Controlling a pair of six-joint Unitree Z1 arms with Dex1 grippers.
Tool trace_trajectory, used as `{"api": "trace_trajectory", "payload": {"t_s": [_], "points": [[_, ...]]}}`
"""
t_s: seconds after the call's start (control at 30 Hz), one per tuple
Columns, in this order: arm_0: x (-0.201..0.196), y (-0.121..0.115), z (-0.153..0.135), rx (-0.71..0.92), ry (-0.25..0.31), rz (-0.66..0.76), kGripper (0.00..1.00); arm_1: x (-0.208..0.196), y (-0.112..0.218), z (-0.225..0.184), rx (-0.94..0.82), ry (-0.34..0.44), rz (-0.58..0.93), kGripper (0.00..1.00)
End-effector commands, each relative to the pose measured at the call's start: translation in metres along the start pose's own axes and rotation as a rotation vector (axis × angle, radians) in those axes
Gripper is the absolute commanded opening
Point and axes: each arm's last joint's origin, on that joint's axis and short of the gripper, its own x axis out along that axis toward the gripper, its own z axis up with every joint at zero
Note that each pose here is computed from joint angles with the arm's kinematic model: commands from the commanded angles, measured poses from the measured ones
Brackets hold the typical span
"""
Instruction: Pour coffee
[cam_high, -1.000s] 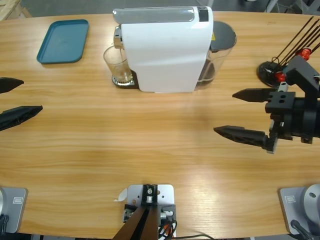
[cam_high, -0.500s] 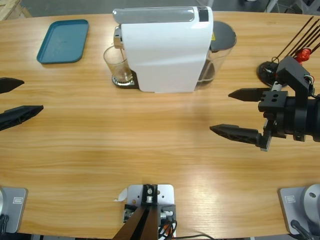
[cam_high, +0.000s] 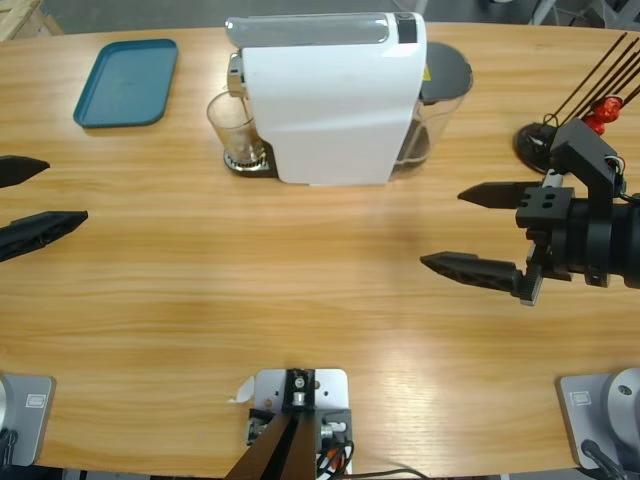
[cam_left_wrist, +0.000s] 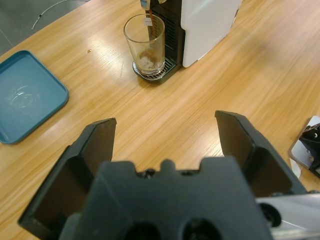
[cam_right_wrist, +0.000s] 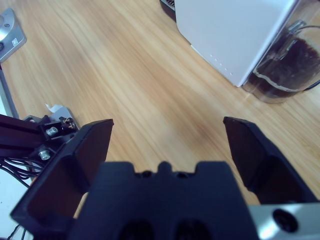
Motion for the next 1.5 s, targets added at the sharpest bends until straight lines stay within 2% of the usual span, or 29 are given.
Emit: {"api": "trace_trajectory", "payload": {"t_s": [0.03, 1.5], "points": [[0.009, 0.0003, -0.0115, -0.02, 0.059, 0.007, 0.858, 0.0013, 0.0006, -0.0082, 0.011, 0.013, -0.006, 1.0], [0.0134, 0.001, -0.0114, -0.028, 0.08, 0.008, 0.858, 0.0035, -0.0007, -0.0082, 0.028, 0.021, -0.022, 1.0]]}}
